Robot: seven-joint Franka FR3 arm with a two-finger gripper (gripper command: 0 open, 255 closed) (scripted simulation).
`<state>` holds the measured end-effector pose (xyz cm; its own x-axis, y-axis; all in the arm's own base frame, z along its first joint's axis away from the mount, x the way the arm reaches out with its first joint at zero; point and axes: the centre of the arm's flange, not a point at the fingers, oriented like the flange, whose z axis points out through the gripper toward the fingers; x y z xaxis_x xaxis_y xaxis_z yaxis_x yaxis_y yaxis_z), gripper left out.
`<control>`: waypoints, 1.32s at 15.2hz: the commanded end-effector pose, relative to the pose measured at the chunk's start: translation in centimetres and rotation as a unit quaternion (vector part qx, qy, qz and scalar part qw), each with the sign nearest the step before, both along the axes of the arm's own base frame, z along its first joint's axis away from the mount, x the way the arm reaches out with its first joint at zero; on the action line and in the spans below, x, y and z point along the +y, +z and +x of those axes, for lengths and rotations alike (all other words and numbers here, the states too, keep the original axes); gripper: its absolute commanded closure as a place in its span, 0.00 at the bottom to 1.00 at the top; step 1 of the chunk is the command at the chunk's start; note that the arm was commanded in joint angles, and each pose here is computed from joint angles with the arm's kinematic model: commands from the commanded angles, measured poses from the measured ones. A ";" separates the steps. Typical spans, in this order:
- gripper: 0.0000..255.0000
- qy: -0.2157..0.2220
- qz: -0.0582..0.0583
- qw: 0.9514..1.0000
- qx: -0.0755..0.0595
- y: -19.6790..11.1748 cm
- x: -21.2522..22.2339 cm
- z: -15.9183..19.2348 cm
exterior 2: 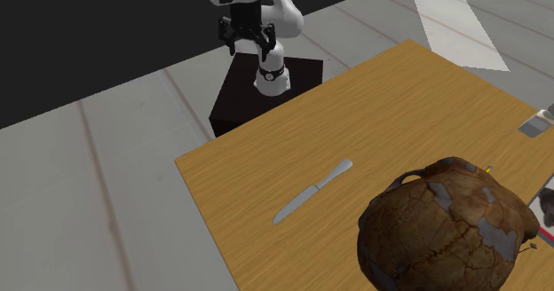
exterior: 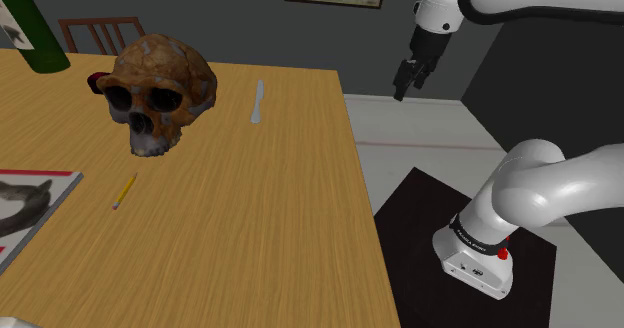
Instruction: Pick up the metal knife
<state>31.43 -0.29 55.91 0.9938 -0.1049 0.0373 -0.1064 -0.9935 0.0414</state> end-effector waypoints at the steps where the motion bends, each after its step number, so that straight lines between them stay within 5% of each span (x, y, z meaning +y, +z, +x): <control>1: 0.00 0.000 0.000 1.000 0.000 0.0 0.0 0.0; 10: 0.00 -0.094 0.020 0.995 -0.003 -1.3 7.7 8.4; 20: 0.00 -0.197 0.043 0.980 -0.005 -2.4 14.4 19.2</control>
<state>49.86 13.55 53.59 0.8870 -0.4611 0.0249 -0.4600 -0.8871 -0.0391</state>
